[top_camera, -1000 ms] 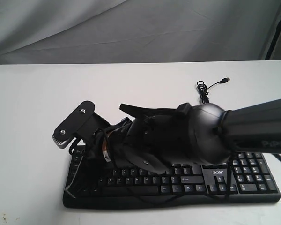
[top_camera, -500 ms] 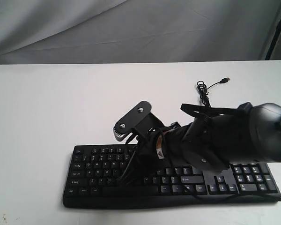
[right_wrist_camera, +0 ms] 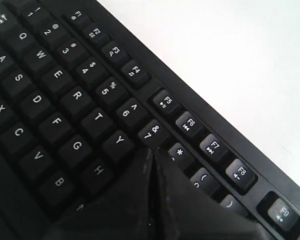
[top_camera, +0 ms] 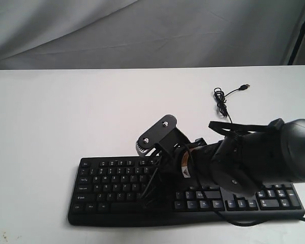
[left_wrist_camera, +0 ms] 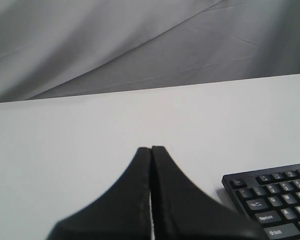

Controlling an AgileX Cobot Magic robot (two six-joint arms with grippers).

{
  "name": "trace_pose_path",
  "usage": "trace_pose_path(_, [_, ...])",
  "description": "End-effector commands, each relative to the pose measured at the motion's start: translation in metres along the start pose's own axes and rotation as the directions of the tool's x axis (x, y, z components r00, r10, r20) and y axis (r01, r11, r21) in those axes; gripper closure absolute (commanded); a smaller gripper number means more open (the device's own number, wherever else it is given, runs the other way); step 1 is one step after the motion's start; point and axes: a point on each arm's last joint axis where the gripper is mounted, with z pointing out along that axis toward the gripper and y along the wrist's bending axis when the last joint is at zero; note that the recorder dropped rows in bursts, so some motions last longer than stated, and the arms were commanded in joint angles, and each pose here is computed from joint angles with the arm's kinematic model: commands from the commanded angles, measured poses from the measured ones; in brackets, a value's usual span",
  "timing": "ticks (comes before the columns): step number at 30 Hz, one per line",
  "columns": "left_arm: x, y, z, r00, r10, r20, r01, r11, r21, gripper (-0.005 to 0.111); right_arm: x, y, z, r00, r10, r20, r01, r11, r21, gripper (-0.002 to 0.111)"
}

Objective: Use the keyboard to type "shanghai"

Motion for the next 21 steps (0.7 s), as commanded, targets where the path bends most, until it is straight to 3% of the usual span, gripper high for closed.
trace_pose_path(1, [0.0007,-0.0001,0.0001,1.0,0.002,0.005,-0.002,1.0,0.002,0.107,0.0013,-0.0071,-0.0019,1.0,0.011,0.0,-0.011,1.0,0.014,0.108])
trace_pose_path(21, [0.0007,-0.0001,0.0001,1.0,0.002,0.005,-0.002,1.0,0.002,0.107,0.0063,-0.0068,-0.0019,1.0,0.0,-0.021,0.0,1.0,0.014,0.108])
